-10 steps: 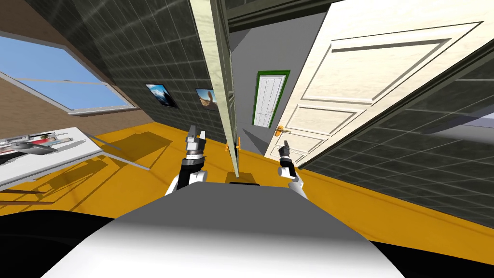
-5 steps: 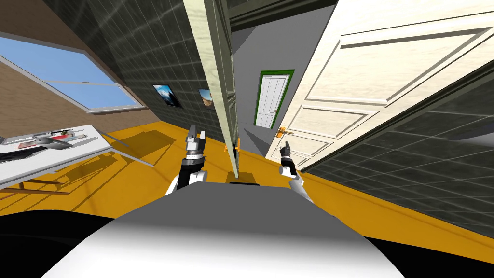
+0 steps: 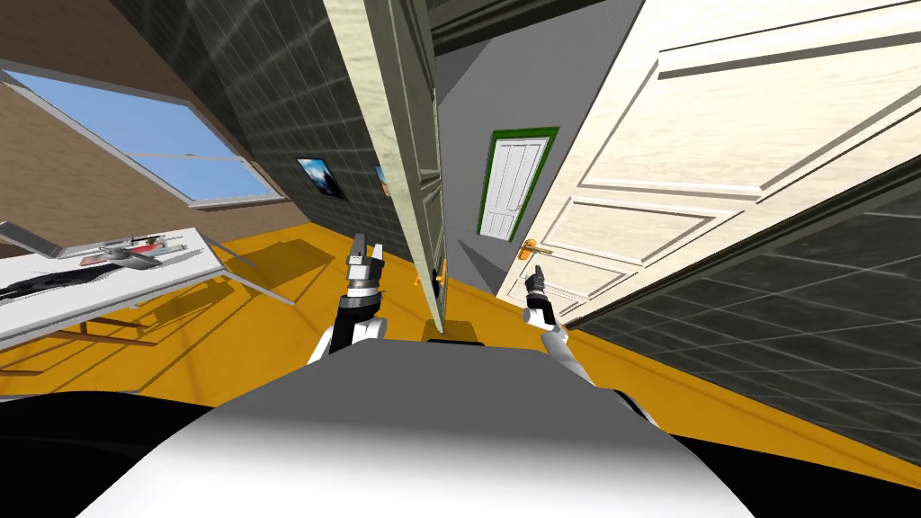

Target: Pull the door open

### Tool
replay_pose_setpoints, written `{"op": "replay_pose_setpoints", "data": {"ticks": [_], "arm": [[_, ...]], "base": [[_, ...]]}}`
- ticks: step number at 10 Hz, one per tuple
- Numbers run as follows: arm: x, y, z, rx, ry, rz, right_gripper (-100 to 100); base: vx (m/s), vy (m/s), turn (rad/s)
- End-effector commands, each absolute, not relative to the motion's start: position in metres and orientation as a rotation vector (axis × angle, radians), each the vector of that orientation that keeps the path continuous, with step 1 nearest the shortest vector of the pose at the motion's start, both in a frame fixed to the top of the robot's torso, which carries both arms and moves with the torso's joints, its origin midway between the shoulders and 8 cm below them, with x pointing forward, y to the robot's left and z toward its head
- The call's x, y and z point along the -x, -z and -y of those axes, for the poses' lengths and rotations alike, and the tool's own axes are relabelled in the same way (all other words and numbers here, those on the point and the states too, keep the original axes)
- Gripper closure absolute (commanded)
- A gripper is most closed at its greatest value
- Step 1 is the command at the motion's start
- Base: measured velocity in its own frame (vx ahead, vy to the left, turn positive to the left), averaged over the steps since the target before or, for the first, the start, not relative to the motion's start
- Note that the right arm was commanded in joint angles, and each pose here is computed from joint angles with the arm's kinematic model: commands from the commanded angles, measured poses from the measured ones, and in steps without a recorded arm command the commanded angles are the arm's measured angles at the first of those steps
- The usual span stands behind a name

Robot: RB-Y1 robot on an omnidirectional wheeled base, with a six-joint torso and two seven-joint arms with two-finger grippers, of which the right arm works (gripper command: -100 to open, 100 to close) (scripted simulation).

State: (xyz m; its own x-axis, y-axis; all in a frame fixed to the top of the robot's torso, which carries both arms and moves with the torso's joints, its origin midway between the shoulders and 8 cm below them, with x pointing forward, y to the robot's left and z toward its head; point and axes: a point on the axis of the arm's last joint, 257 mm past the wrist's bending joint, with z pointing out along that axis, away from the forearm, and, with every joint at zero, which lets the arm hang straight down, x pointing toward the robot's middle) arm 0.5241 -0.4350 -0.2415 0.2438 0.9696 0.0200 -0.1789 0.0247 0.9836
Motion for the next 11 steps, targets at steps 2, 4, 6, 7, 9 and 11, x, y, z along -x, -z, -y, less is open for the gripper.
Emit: {"op": "replay_pose_setpoints", "data": {"ticks": [2,4,6,7,9,11], "arm": [[-0.529,0.25,0.456,-1.214,-1.068,-0.887,-100],[-0.528,0.259,0.468,-1.24,-1.039,-0.888,-100],[-0.53,0.263,0.485,-1.264,-1.007,-0.874,-100],[-0.531,0.266,0.495,-1.279,-0.988,-0.868,-100],[-0.529,0.275,0.513,-1.312,-0.946,-0.857,-100],[-0.527,0.281,0.531,-1.34,-0.908,-0.845,-100]], "base": [[0.047,-0.054,0.106],[0.048,-0.072,0.091],[0.045,-0.059,0.093],[0.061,-0.071,0.129],[0.059,-0.071,0.104],[0.061,-0.08,0.097]]}}
